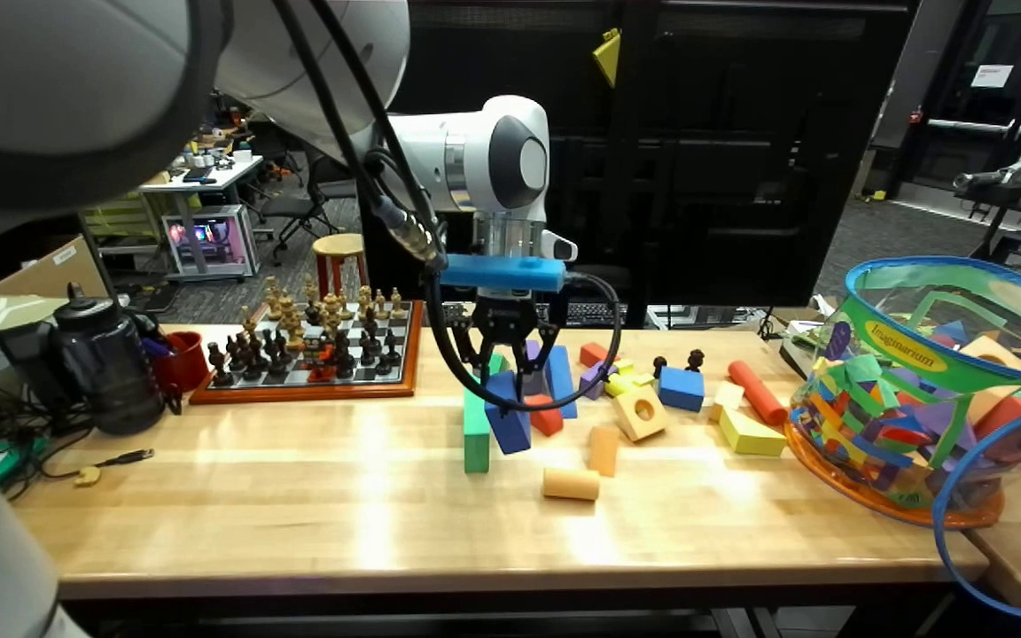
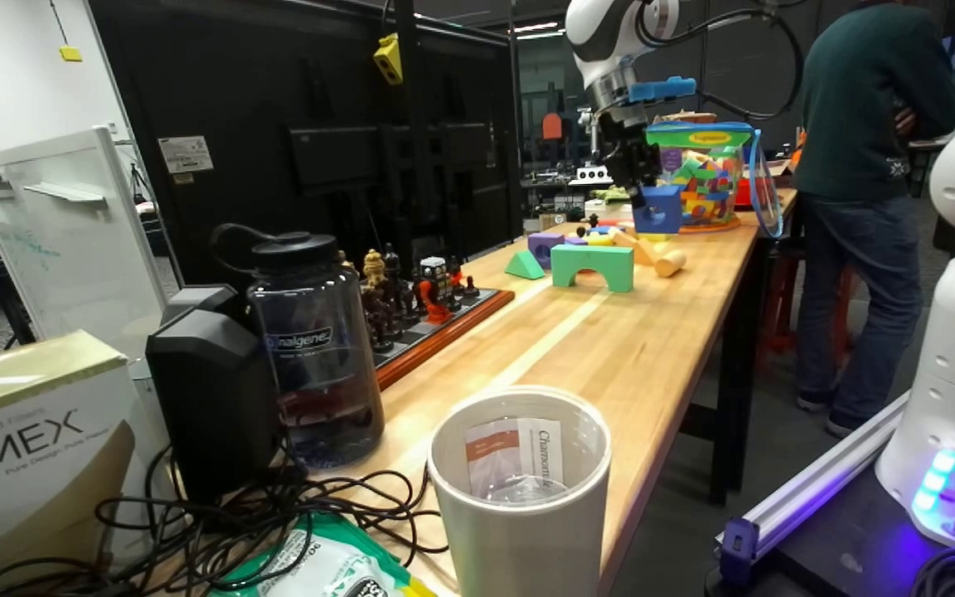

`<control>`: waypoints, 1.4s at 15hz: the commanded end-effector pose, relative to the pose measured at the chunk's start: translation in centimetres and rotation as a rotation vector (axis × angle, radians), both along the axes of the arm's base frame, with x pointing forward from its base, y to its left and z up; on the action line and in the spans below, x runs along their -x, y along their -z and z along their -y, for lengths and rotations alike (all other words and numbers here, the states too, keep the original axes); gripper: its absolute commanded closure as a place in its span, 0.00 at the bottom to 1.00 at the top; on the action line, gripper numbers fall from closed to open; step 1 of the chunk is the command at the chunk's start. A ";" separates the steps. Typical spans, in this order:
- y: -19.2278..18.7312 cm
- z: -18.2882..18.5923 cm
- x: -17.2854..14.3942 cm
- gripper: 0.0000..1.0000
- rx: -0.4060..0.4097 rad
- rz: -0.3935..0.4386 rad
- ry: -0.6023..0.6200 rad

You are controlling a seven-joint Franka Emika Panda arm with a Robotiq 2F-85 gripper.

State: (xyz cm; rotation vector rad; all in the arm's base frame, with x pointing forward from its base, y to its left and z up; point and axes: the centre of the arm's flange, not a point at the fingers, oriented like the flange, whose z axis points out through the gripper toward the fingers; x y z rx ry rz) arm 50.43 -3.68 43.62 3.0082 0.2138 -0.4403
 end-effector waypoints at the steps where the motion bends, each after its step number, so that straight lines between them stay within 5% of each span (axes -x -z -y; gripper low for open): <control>1: -1.7 -0.9 0.1 0.81 0.038 0.001 -0.008; 21: -1.2 -5.4 -1.8 0.81 0.083 0.004 -0.093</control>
